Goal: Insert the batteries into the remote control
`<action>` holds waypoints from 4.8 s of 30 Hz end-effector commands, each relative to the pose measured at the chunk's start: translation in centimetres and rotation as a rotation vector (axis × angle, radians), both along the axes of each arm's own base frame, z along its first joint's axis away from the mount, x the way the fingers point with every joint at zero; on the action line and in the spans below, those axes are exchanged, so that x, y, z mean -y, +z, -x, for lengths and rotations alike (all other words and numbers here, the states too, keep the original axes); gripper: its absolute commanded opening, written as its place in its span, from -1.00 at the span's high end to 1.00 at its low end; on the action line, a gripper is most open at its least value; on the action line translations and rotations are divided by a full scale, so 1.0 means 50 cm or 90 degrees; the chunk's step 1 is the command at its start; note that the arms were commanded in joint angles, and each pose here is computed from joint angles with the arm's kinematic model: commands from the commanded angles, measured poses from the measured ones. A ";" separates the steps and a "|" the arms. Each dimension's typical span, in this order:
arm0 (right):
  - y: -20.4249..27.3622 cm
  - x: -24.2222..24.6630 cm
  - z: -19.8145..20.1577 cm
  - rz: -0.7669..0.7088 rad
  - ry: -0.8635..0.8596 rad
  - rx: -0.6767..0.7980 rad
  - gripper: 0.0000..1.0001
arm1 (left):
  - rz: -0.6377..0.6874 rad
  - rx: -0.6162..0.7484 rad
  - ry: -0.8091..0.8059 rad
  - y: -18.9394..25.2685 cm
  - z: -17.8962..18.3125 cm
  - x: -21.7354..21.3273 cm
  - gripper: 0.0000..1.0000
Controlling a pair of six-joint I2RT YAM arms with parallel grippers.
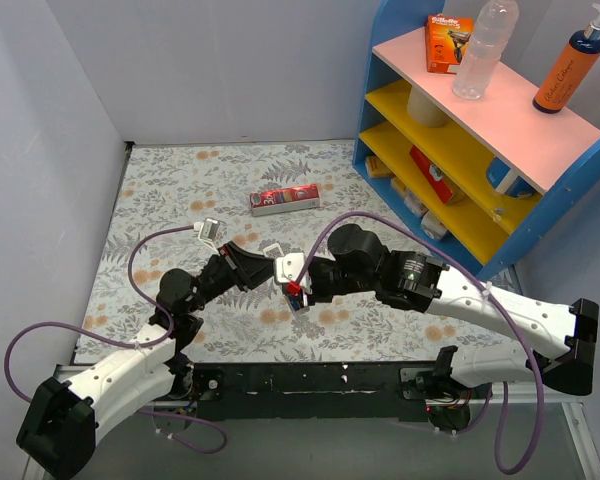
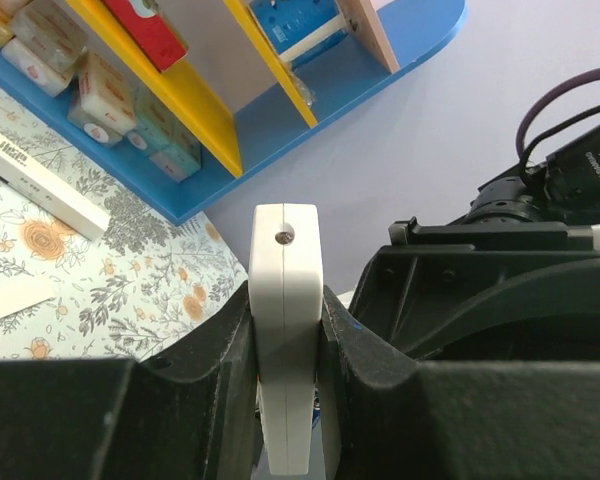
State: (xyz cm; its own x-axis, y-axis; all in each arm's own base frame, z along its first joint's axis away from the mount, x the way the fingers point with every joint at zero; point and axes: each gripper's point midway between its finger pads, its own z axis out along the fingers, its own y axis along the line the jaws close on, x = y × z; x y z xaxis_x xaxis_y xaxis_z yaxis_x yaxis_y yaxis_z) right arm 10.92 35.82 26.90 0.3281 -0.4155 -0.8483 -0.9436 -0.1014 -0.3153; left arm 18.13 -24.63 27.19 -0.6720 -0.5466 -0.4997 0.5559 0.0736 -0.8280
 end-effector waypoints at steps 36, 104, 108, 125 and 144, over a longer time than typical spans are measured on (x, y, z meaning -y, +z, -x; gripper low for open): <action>0.052 0.019 -0.019 -0.085 -0.059 -0.015 0.24 | 0.011 0.033 -0.001 0.039 -0.002 0.002 1.00; -0.118 0.026 0.047 -0.026 -0.007 -0.149 0.74 | 0.109 0.018 0.055 0.098 -0.006 -0.039 1.00; -0.125 0.018 0.053 -0.027 0.008 -0.158 0.73 | 0.112 0.023 0.050 0.103 -0.004 -0.037 1.00; -0.170 -0.001 0.037 -0.102 -0.031 -0.207 0.11 | 0.130 0.062 0.040 0.125 0.015 -0.043 1.00; -0.071 -0.063 0.048 -0.135 0.103 -0.128 -0.41 | -0.031 -0.094 0.114 -0.021 -0.054 -0.032 1.00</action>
